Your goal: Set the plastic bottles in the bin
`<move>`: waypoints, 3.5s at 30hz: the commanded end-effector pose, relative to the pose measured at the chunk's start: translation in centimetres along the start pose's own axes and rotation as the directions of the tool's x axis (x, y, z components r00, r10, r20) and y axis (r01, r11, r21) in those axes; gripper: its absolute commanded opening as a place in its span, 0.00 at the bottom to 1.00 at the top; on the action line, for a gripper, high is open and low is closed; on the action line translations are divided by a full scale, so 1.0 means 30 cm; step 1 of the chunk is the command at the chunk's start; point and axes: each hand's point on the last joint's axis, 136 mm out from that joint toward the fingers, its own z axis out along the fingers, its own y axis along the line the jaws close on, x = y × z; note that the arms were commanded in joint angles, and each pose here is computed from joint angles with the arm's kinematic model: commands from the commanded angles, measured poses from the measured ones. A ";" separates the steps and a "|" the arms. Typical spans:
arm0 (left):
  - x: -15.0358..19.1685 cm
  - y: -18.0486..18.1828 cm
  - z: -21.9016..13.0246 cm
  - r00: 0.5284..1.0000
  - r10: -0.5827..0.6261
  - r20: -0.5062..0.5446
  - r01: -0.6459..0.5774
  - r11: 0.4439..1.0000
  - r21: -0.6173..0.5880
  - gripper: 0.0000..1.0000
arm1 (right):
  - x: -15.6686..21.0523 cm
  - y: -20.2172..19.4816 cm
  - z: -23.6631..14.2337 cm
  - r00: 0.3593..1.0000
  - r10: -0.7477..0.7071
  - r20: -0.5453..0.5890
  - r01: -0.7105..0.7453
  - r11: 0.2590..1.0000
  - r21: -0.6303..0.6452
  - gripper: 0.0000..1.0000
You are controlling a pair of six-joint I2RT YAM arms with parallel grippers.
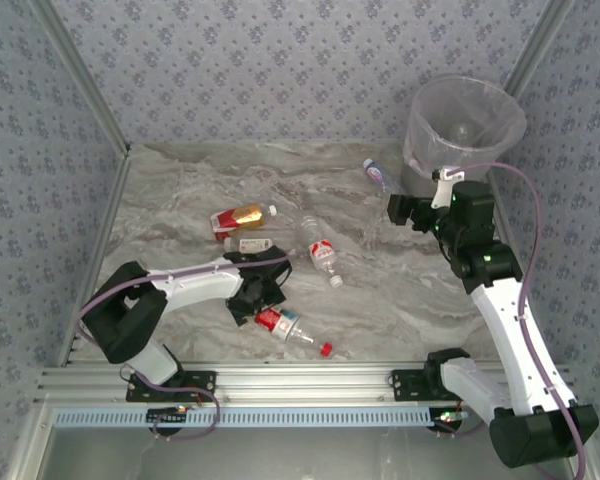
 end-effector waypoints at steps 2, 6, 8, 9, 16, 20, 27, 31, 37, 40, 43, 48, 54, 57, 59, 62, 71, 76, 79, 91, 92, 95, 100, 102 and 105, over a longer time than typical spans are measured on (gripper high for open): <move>-0.015 -0.110 0.009 0.876 -0.479 -0.061 0.482 0.875 0.048 0.70 | 0.019 -0.001 -0.025 1.000 -0.022 -0.011 0.022 1.000 0.010 1.00; -0.052 -0.165 0.005 0.895 -0.443 -0.046 0.446 0.891 0.089 0.62 | 0.033 -0.002 -0.023 1.000 -0.015 -0.024 0.016 1.000 0.011 1.00; -0.075 -0.193 0.000 0.904 -0.425 -0.035 0.426 0.897 0.118 0.57 | 0.043 -0.002 -0.018 0.999 -0.012 -0.032 0.013 1.000 0.012 1.00; -0.086 -0.204 -0.003 0.909 -0.415 -0.031 0.416 0.901 0.126 0.56 | 0.049 -0.004 -0.015 0.999 -0.010 -0.038 0.011 1.000 0.015 1.00; -0.165 -0.273 -0.063 0.945 -0.325 0.041 0.311 0.929 0.198 0.48 | 0.087 0.001 0.000 0.997 -0.002 -0.073 0.003 1.000 0.005 1.00; -0.216 -0.296 -0.128 0.954 -0.272 0.128 0.234 0.939 0.252 0.45 | 0.128 0.013 0.012 0.994 0.018 -0.103 -0.019 1.000 -0.014 1.00; -0.289 -0.356 -0.249 0.951 -0.152 0.270 0.057 0.942 0.331 0.42 | 0.204 0.089 0.039 0.988 0.014 -0.153 -0.034 0.991 -0.128 1.00; -0.324 -0.409 -0.338 0.931 -0.050 0.363 -0.086 0.932 0.351 0.42 | 0.234 0.179 0.049 0.986 -0.022 -0.164 -0.020 0.968 -0.252 1.00; -0.353 -0.486 -0.417 0.900 0.035 0.435 -0.242 0.869 0.431 0.43 | 0.268 0.268 0.110 0.984 -0.011 -0.176 -0.047 0.947 -0.319 1.00; -0.363 -0.515 -0.444 0.884 0.086 0.460 -0.316 0.834 0.452 0.43 | 0.292 0.327 0.126 0.980 -0.040 -0.197 -0.037 0.928 -0.371 1.00; -0.369 -0.539 -0.470 0.856 0.142 0.497 -0.397 0.796 0.456 0.43 | 0.323 0.380 0.131 0.971 -0.075 -0.227 -0.032 0.899 -0.437 1.00; -0.372 -0.575 -0.527 0.803 0.215 0.556 -0.515 0.719 0.466 0.43 | 0.380 0.440 0.132 0.943 -0.123 -0.309 -0.062 0.848 -0.526 1.00; -0.389 -0.619 -0.607 0.759 0.227 0.610 -0.594 0.626 0.506 0.43 | 0.427 0.550 0.140 0.907 -0.167 -0.387 -0.128 0.765 -0.631 1.00; -0.406 -0.638 -0.634 0.751 0.212 0.625 -0.605 0.599 0.524 0.43 | 0.439 0.605 0.155 0.904 -0.192 -0.382 -0.121 0.743 -0.658 1.00; -0.423 -0.644 -0.639 0.756 0.202 0.623 -0.599 0.597 0.534 0.42 | 0.434 0.641 0.164 0.916 -0.188 -0.354 -0.115 0.722 -0.682 1.00; -0.443 -0.654 -0.653 0.778 0.180 0.602 -0.580 0.574 0.577 0.42 | 0.427 0.675 0.186 0.937 -0.180 -0.301 -0.088 0.711 -0.698 1.00; -0.438 -0.669 -0.693 0.785 0.180 0.592 -0.591 0.505 0.629 0.42 | 0.445 0.718 0.257 0.940 -0.190 -0.284 -0.057 0.732 -0.679 1.00; -0.428 -0.682 -0.707 0.786 0.182 0.590 -0.595 0.481 0.645 0.42 | 0.461 0.740 0.292 0.944 -0.202 -0.262 -0.026 0.744 -0.667 1.00; -0.431 -0.681 -0.707 0.788 0.177 0.590 -0.592 0.482 0.646 0.42 | 0.462 0.738 0.307 0.947 -0.199 -0.252 -0.019 0.749 -0.662 0.97; -0.434 -0.669 -0.730 0.795 0.167 0.583 -0.579 0.494 0.648 0.53 | 0.468 0.734 0.295 0.948 -0.206 -0.243 -0.010 0.743 -0.669 0.71; -0.433 -0.667 -0.739 0.795 0.163 0.585 -0.579 0.492 0.650 0.55 | 0.466 0.733 0.295 0.948 -0.207 -0.242 -0.008 0.745 -0.667 0.70; -0.436 -0.659 -0.765 0.793 0.148 0.591 -0.578 0.488 0.654 0.61 | 0.466 0.726 0.293 0.948 -0.208 -0.241 -0.003 0.752 -0.659 0.69; -0.433 -0.650 -0.778 0.798 0.139 0.587 -0.572 0.484 0.662 0.66 | 0.481 0.719 0.291 0.944 -0.209 -0.254 -0.009 0.755 -0.656 0.66; -0.434 -0.648 -0.778 0.801 0.135 0.583 -0.567 0.485 0.666 0.68 | 0.483 0.717 0.288 0.943 -0.210 -0.258 -0.011 0.756 -0.655 0.65; -0.445 -0.640 -0.783 0.807 0.124 0.578 -0.556 0.490 0.671 0.80 | 0.487 0.716 0.285 0.941 -0.216 -0.262 -0.010 0.755 -0.656 0.63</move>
